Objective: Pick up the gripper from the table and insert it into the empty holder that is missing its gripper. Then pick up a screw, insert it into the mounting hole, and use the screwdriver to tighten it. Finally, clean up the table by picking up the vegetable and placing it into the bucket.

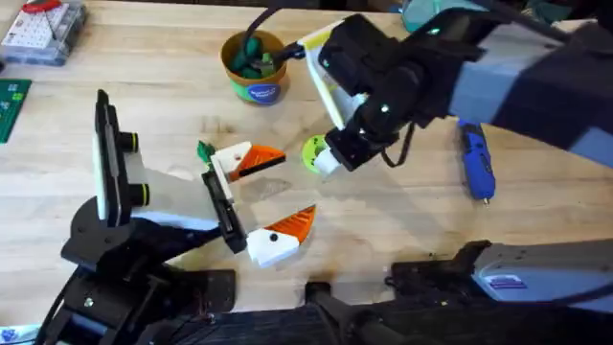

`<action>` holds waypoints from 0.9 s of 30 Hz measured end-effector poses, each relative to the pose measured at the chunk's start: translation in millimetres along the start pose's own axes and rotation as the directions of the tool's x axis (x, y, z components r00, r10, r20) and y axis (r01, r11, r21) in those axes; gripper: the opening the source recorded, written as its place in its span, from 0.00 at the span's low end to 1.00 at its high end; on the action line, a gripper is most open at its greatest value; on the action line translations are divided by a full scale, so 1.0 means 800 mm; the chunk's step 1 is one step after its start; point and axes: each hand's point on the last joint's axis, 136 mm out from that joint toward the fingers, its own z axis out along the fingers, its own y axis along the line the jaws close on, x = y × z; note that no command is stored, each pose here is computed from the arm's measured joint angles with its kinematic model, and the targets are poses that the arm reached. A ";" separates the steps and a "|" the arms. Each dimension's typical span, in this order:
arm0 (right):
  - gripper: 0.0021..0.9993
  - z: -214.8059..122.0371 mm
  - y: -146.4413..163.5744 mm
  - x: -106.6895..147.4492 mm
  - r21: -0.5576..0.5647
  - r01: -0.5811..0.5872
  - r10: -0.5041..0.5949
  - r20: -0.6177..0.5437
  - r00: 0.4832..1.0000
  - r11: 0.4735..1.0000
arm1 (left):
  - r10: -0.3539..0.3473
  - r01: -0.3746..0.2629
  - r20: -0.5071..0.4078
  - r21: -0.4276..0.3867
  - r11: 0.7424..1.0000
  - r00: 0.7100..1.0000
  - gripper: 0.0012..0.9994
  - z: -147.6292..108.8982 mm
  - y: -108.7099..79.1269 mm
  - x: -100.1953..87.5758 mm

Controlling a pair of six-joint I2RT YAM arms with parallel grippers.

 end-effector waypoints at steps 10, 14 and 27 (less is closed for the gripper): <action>0.51 -0.017 0.000 -0.011 -0.017 -0.094 0.095 0.085 0.992 0.995 | 0.000 0.000 0.000 0.000 1.000 1.000 0.99 0.000 0.000 0.000; 0.51 0.001 0.000 -0.017 -0.018 -0.101 0.102 0.085 0.991 0.995 | 0.000 0.000 0.000 0.000 1.000 1.000 0.99 0.000 0.000 0.000; 0.48 0.057 -0.003 -0.013 0.007 -0.106 0.106 -0.026 0.994 0.994 | 0.000 0.000 0.000 -0.003 1.000 1.000 0.99 0.000 0.001 0.000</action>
